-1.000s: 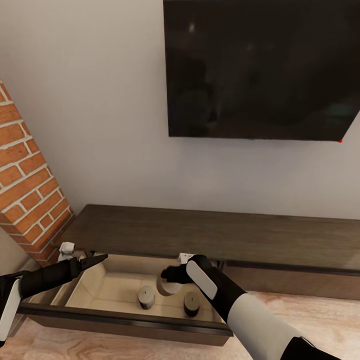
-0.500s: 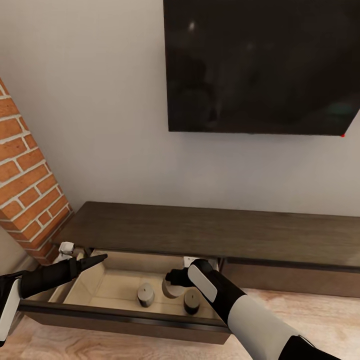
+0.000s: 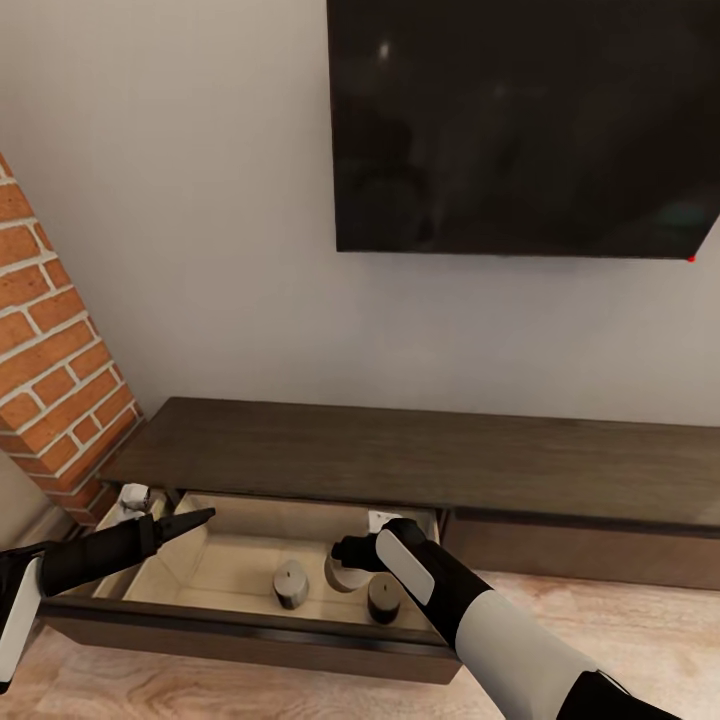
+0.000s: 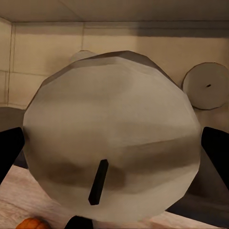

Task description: Place each of the two pumpkins and all three candles from the living room inside a cabinet in the living room (use any cabinet), then make sure every cabinet is closed, and position the cauldron so it is next to a table in the living room.

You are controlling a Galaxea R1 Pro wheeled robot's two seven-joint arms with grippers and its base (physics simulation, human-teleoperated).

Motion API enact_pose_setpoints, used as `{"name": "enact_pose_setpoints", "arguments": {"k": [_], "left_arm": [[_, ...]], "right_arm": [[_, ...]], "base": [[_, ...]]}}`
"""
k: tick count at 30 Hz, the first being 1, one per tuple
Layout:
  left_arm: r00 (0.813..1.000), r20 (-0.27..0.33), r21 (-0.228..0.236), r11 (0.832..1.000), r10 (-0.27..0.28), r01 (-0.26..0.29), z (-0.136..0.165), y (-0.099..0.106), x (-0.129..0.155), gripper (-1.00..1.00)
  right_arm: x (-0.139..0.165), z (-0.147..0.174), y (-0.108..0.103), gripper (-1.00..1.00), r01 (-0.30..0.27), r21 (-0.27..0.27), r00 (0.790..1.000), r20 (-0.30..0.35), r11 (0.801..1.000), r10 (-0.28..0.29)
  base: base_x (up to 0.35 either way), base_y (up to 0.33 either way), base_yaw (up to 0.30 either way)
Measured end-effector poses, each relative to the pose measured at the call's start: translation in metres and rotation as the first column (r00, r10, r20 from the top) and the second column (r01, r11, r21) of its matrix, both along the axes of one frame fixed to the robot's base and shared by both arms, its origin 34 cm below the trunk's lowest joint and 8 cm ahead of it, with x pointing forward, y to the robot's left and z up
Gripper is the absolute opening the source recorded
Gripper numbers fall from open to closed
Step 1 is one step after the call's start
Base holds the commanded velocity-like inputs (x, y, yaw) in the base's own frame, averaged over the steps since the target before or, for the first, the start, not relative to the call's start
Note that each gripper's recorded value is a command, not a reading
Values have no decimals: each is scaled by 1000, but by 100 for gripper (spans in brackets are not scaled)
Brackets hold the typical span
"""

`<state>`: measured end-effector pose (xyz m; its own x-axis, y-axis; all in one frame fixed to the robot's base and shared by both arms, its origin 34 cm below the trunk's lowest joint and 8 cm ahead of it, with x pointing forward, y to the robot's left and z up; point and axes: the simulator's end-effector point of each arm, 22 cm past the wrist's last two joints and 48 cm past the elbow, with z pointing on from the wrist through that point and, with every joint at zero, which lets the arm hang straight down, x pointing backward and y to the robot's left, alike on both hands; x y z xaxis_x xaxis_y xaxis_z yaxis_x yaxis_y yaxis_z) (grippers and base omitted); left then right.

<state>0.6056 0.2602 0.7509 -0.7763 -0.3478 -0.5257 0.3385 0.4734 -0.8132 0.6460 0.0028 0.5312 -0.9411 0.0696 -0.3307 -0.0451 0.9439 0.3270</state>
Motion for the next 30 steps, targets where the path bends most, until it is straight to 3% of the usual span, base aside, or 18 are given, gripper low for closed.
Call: {"name": "enact_pose_setpoints", "arguments": {"k": [11, 30], "left_arm": [[1000, 0, 0, 1000, 0, 0, -22, 0, -4, 100], [1000, -4, -4, 1000, 3, -3, -24, 2, -6, 100]], "right_arm": [[-1, -21, 0, -100, 6, 1, 1000, 13, 1000, -6], [-4, -22, 4, -100, -19, -15, 999, 29, 1000, 20]], "base": [[0, 0, 0], [43, 0, 0]]}}
